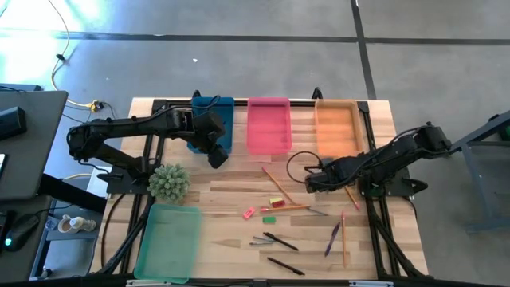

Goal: Sort crayons/erasers/pens/pencils in bins
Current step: Put the gray crayon into the pink bin, then put the pink eraser into the green bin

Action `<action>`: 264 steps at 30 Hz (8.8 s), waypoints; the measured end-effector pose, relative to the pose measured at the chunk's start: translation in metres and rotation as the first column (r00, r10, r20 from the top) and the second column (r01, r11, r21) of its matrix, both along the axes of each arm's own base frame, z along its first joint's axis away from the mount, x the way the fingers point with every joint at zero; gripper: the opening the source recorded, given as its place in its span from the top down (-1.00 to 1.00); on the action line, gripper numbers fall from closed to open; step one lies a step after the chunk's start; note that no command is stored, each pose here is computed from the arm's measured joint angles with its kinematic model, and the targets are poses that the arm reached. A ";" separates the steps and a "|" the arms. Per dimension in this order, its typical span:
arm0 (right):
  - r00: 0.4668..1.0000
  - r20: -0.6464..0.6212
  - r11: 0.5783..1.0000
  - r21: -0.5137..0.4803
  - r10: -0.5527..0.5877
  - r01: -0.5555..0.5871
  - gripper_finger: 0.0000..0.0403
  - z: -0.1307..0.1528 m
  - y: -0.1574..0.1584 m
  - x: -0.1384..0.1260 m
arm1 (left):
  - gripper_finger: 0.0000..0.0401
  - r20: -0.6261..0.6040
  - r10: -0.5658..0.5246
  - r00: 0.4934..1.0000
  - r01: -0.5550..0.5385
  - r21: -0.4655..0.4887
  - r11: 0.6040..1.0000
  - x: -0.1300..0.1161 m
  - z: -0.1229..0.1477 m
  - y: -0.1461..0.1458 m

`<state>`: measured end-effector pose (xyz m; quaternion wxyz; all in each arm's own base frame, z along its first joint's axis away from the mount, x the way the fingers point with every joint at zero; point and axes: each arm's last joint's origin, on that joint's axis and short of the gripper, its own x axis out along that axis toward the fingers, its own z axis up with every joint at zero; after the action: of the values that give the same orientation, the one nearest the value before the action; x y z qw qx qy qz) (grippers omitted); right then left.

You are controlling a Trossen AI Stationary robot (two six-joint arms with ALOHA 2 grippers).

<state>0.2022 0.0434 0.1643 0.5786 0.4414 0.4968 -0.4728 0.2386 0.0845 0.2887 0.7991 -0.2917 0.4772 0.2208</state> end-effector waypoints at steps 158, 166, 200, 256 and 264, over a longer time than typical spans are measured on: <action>0.693 0.113 0.666 -0.422 0.712 -0.615 1.00 0.011 -0.157 0.138 | 0.34 0.007 0.307 0.952 -0.307 -0.015 0.952 -0.009 0.009 -0.012; 0.684 0.129 0.673 -0.378 0.718 -0.636 0.99 0.009 -0.162 0.133 | 0.34 0.011 0.328 0.945 -0.326 -0.063 0.943 -0.004 0.009 -0.029; 0.618 0.076 0.586 -0.425 0.783 -0.690 0.49 0.078 -0.174 0.079 | 0.07 0.577 0.181 0.796 -0.155 -0.094 0.983 0.042 0.049 -0.088; 0.805 0.108 0.788 -0.314 0.584 -0.530 0.49 0.131 -0.097 0.019 | 0.46 0.105 0.126 0.986 -0.134 0.080 0.988 0.105 -0.013 -0.162; 0.800 0.104 0.782 -0.315 0.592 -0.538 0.49 0.131 -0.097 0.019 | 0.10 -0.008 0.190 0.982 -0.189 0.003 0.982 0.122 -0.051 -0.169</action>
<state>0.2211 -0.0540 0.2949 0.7946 0.2329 0.4774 -0.2939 0.3603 -0.0845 0.2375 0.7727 -0.3339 0.4504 0.2976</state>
